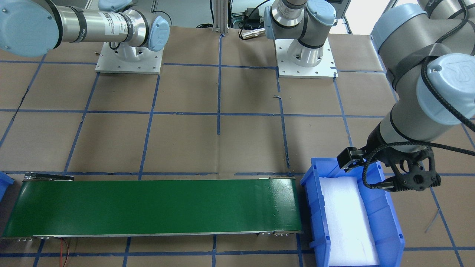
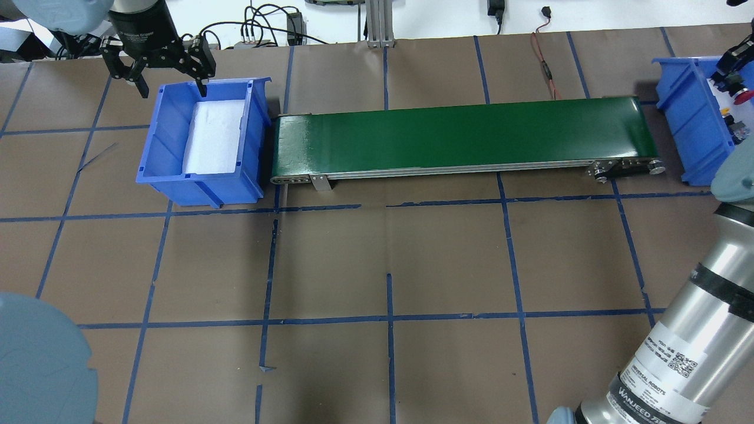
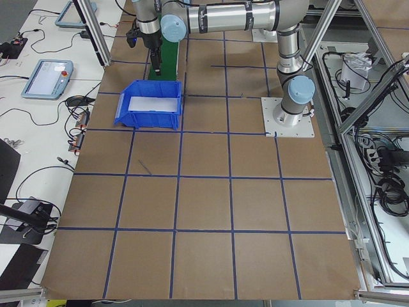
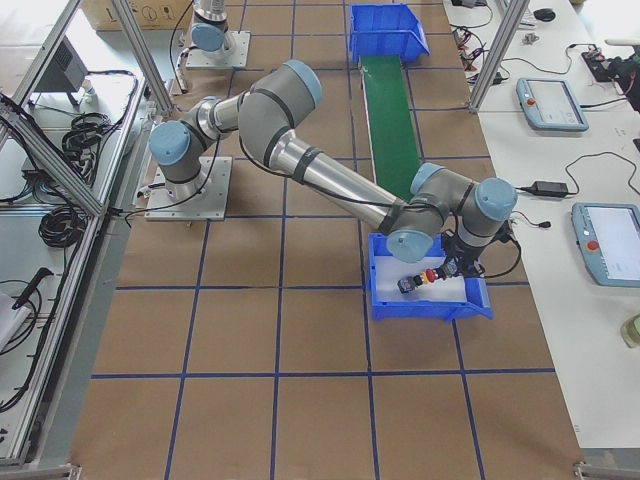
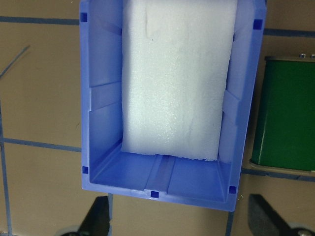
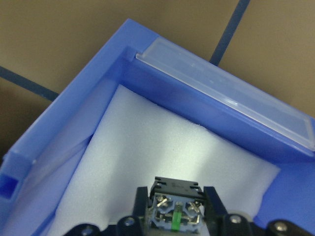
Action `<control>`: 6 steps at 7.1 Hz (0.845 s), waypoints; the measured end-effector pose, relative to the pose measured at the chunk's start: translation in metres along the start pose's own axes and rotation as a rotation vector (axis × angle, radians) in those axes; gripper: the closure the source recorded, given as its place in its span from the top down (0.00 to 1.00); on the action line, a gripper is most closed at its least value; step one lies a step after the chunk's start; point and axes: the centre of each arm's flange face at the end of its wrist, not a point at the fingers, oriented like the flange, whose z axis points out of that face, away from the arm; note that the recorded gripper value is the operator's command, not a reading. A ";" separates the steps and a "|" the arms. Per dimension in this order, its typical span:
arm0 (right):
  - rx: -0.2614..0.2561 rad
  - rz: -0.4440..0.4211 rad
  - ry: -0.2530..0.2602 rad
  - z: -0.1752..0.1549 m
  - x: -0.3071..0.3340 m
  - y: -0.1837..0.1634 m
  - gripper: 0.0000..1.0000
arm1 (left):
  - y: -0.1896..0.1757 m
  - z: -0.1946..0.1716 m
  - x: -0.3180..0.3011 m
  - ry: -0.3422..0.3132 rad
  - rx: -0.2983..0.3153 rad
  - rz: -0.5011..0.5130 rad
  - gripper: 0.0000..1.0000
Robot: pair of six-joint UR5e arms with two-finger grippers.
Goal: Transport two buttons from left to right
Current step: 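Lower the red button into the bin and open the right gripper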
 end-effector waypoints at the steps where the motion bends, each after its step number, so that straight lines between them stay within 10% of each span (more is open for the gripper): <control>1: 0.003 0.001 -0.005 0.007 0.002 -0.002 0.23 | 0.000 -0.002 -0.002 0.003 0.005 0.000 1.00; 6: 0.016 0.010 -0.028 0.014 0.002 -0.002 0.40 | 0.000 -0.003 0.000 0.033 0.006 -0.005 1.00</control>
